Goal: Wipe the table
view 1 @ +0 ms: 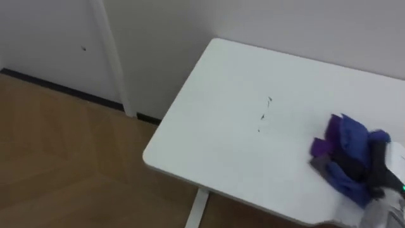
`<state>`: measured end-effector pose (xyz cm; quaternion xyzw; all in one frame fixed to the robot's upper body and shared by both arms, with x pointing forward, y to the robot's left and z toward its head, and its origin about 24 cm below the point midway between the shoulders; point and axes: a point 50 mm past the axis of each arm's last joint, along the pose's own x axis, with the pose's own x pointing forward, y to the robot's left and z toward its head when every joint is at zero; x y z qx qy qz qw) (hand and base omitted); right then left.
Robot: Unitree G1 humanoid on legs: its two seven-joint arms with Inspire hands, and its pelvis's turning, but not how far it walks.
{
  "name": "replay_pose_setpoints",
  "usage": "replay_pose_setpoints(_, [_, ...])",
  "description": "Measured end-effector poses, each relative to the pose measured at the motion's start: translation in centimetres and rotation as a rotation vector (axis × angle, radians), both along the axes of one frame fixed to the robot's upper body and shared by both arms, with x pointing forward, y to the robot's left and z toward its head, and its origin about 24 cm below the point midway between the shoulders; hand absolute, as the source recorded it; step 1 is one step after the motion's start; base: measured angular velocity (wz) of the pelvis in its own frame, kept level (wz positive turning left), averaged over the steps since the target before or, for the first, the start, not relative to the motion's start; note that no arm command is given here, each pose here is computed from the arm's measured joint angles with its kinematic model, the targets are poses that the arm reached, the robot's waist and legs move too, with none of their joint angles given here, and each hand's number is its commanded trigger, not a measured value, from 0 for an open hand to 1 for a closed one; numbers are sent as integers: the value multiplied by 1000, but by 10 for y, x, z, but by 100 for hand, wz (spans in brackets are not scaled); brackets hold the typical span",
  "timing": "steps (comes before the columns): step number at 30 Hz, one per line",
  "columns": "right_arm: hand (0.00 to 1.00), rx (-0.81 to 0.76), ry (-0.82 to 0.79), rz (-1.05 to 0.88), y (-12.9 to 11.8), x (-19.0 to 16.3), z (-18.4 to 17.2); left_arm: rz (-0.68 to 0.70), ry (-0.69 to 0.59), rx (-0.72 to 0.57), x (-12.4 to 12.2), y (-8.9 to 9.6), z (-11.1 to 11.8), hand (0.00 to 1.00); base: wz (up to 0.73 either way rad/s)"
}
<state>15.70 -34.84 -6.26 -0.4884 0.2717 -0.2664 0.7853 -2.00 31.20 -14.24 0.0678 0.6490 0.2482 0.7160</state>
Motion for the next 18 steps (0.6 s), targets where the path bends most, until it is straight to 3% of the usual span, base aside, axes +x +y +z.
replay_pose_setpoints(4, [100,-10,41,-72,-9,-11,-2,-19,-21,-20,7,-3,-1,0,-4])
replay_pose_setpoints(9, [100,5,47,-102,2,17,1,-85,-38,-56,25,-16,-7,0,-27])
replay_pose_setpoints(12, [100,28,40,12,36,70,11,-136,-54,-90,39,-29,-12,0,-75])
replay_pose_setpoints(14, [100,-27,14,273,85,128,39,-148,-56,-121,52,-35,-15,0,-46])
replay_pose_setpoints(17, [100,-71,-61,520,143,176,74,-169,-101,-139,75,-40,-15,0,21])
replay_pose_setpoints(18, [100,-80,-77,547,148,181,81,-174,-108,-144,77,-42,-15,0,34])
